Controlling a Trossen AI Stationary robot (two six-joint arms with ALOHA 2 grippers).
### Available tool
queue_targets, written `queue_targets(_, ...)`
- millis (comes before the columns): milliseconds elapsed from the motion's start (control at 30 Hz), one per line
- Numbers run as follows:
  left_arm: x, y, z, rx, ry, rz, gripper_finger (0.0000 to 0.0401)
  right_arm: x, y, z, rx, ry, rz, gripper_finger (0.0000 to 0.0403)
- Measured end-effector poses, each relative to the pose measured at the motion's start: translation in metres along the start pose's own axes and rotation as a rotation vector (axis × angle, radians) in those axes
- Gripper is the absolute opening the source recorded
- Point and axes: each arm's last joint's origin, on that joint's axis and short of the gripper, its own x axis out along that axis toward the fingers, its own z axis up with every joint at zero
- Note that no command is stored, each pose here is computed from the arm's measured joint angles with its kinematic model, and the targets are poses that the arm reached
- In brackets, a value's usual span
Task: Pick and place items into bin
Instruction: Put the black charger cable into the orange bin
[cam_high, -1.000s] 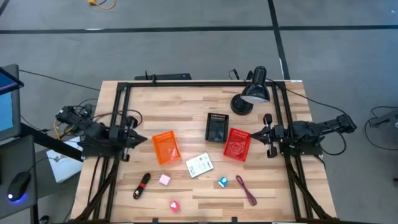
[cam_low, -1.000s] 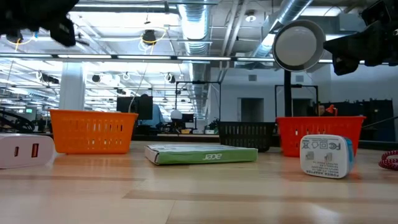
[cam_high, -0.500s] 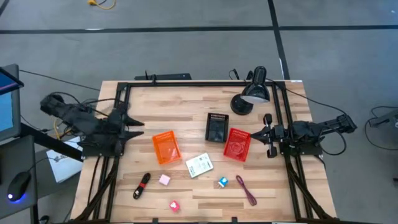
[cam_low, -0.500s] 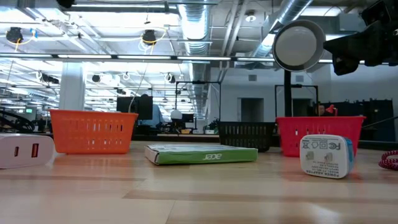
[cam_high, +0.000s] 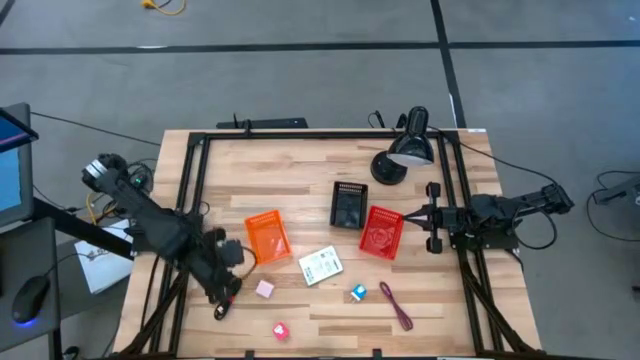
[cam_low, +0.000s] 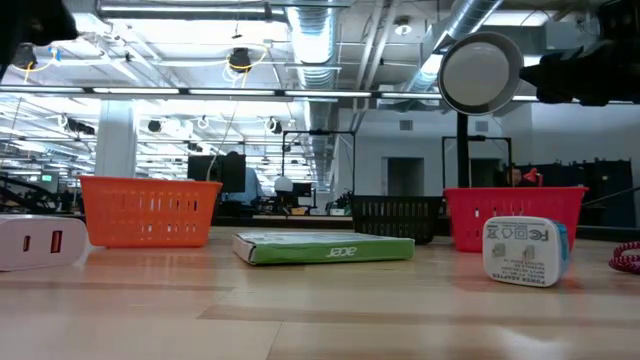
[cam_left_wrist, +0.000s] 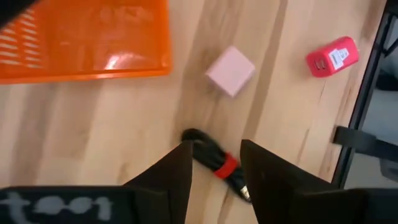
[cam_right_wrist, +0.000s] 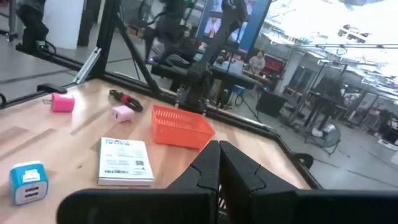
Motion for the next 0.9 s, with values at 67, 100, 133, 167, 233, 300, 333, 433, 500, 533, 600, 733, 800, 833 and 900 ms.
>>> queue_targets(67,0.009,-0.012,-0.004,-0.031,-0.028,0.014,0.0122,0.000,0.000,0.000,0.060,-0.007,-0.003,0.0001)
queue_targets(100,0.014,-0.017,-0.006,-0.063,-0.031,0.016,0.0123,0.000,0.000,0.001,0.122,-0.014,-0.006,0.0001)
queue_targets(133,0.018,-0.020,-0.008,-0.104,-0.025,0.023,0.0124,0.000,-0.001,0.002,0.179,-0.025,-0.008,0.0001)
queue_targets(167,0.024,-0.023,-0.010,-0.150,-0.009,0.038,0.0127,0.000,-0.001,0.003,0.227,-0.039,-0.011,0.0001)
queue_targets(233,0.033,-0.028,-0.017,-0.230,0.049,0.070,0.0134,0.000,-0.002,0.004,0.273,-0.051,-0.013,0.0001)
queue_targets(300,0.040,-0.031,-0.025,-0.283,0.119,0.117,0.0144,0.000,-0.002,0.004,0.278,-0.056,-0.015,0.0001)
queue_targets(333,0.044,-0.031,-0.028,-0.297,0.143,0.146,0.0149,0.000,-0.002,0.005,0.281,-0.064,-0.017,0.0001)
queue_targets(433,0.055,-0.035,-0.032,-0.325,0.165,0.194,0.0168,0.000,-0.003,0.008,0.307,-0.098,-0.024,0.0001)
queue_targets(500,0.063,-0.038,-0.033,-0.342,0.177,0.214,0.0182,-0.001,-0.004,0.010,0.349,-0.113,-0.024,0.0001)
queue_targets(533,0.068,-0.039,-0.034,-0.347,0.197,0.221,0.0190,-0.001,-0.004,0.010,0.370,-0.118,-0.024,0.0001)
queue_targets(600,0.076,-0.041,-0.036,-0.345,0.233,0.244,0.0203,-0.001,-0.004,0.011,0.390,-0.122,-0.024,0.0001)
queue_targets(733,0.094,-0.043,-0.041,-0.316,0.272,0.309,0.0228,-0.001,-0.004,0.010,0.382,-0.114,-0.023,0.0001)
queue_targets(800,0.100,-0.043,-0.043,-0.308,0.276,0.332,0.0236,0.000,-0.004,0.009,0.385,-0.105,-0.020,0.0001)
queue_targets(833,0.103,-0.044,-0.042,-0.302,0.265,0.336,0.0237,0.000,-0.004,0.009,0.387,-0.105,-0.020,0.0001)
queue_targets(900,0.108,-0.047,-0.042,-0.282,0.249,0.320,0.0239,0.000,-0.004,0.009,0.387,-0.105,-0.020,0.0001)
